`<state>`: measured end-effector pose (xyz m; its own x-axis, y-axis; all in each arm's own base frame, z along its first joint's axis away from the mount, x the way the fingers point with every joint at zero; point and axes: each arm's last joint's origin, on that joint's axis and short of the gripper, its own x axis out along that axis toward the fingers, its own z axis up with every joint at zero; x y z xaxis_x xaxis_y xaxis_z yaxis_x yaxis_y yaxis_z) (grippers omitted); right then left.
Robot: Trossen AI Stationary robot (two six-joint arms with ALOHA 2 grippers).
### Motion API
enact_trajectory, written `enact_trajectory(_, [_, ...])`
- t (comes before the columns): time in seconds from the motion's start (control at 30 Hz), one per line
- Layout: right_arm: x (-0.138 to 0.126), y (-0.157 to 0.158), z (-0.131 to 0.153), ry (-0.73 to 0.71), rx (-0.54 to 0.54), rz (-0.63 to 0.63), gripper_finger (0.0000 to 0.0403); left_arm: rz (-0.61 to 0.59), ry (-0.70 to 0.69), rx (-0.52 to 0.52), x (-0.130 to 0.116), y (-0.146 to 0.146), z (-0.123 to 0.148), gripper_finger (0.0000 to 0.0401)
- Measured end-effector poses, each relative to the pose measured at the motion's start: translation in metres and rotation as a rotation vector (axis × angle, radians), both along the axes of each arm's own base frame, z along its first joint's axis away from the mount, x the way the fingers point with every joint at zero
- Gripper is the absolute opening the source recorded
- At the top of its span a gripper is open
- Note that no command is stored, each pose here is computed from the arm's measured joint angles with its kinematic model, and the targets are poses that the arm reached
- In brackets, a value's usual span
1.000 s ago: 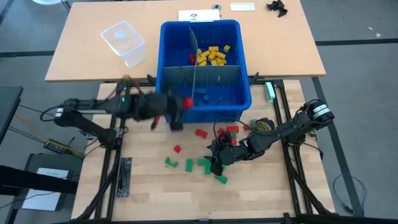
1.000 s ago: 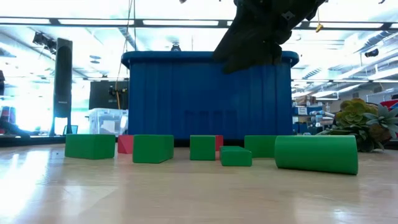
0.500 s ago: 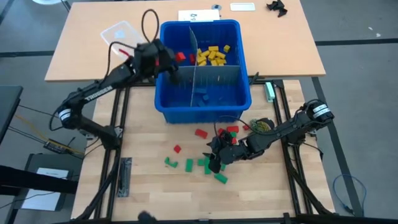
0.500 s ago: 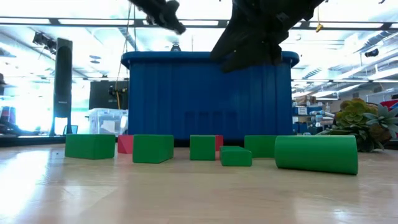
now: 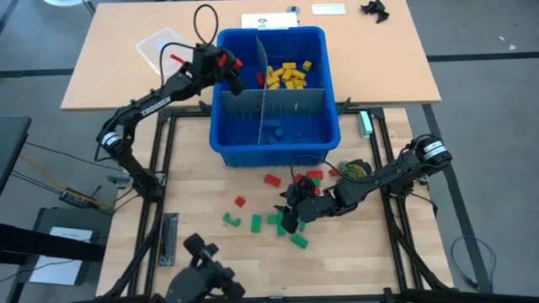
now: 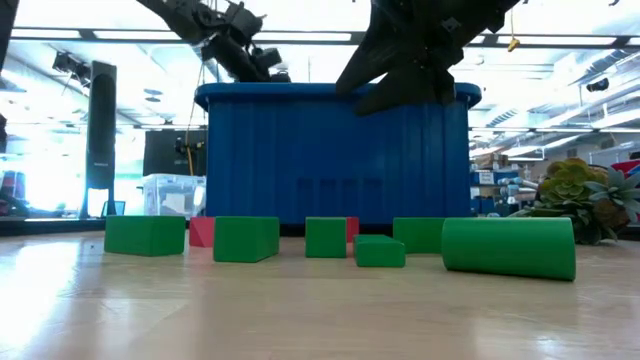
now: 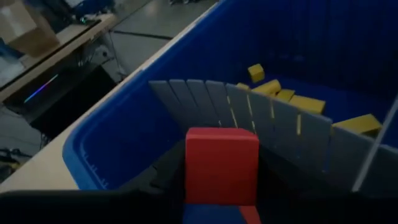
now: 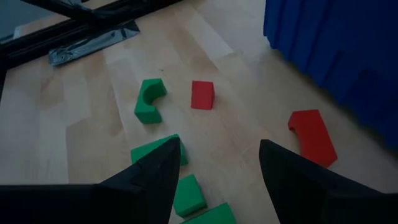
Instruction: Sort Items/Unsort Items
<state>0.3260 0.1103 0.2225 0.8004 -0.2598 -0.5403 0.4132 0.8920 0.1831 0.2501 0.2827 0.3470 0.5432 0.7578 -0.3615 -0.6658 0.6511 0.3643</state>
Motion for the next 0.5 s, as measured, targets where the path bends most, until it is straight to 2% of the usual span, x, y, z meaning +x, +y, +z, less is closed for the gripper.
enact_trajectory(0.23, [0.000, 0.000, 0.000, 0.003, -0.002, 0.001, 0.0219, 0.039, -0.014, -0.026, -0.001, 0.005, -0.005, 0.0265])
enact_trajectory(0.37, [0.000, 0.000, 0.000, 0.006, -0.004, 0.008, 0.0219, 0.029, -0.060, 0.001, -0.005, -0.010, 0.014, 0.0283])
enact_trajectory(0.5, [0.000, 0.000, 0.000, 0.007, -0.005, 0.008, 0.0219, -0.035, -0.114, 0.052, -0.009, -0.045, 0.045, 0.0279])
